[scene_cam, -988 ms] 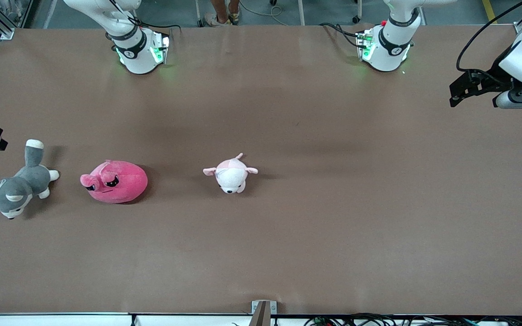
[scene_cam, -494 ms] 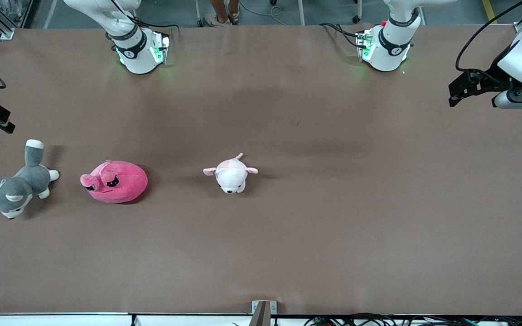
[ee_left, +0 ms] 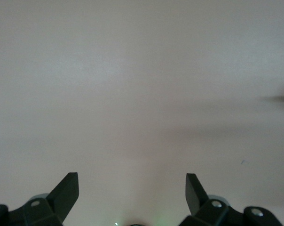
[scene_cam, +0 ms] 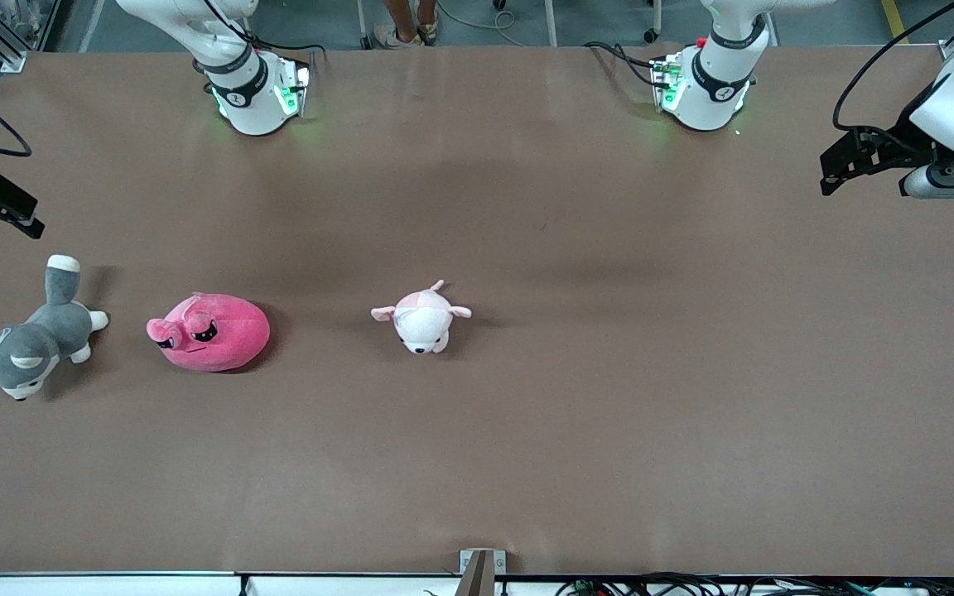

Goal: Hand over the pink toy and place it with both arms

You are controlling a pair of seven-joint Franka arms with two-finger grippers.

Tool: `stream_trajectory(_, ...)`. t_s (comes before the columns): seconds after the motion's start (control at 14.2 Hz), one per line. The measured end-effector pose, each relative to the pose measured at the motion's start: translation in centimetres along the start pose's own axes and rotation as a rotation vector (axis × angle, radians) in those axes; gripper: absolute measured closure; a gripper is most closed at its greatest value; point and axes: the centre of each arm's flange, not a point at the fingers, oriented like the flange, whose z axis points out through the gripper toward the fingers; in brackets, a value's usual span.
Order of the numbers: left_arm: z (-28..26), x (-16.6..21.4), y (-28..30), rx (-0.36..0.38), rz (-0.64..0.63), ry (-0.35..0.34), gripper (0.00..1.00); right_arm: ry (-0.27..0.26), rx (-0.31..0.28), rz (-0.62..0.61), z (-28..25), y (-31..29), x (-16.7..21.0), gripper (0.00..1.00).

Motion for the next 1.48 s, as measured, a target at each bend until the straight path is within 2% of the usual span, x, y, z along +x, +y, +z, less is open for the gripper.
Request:
stream_trajectory(0.78,0.10,0.04,0.00,0.000,0.000,0.001,0.00,0.028,-0.001,0.000,-0.65,0.03,0.20,0.00)
stream_trajectory(1.48,0.14,0.13,0.00,-0.001,0.000,0.006,0.00,0.030,-0.001,-0.002,-0.73,0.03,0.21,0.00)
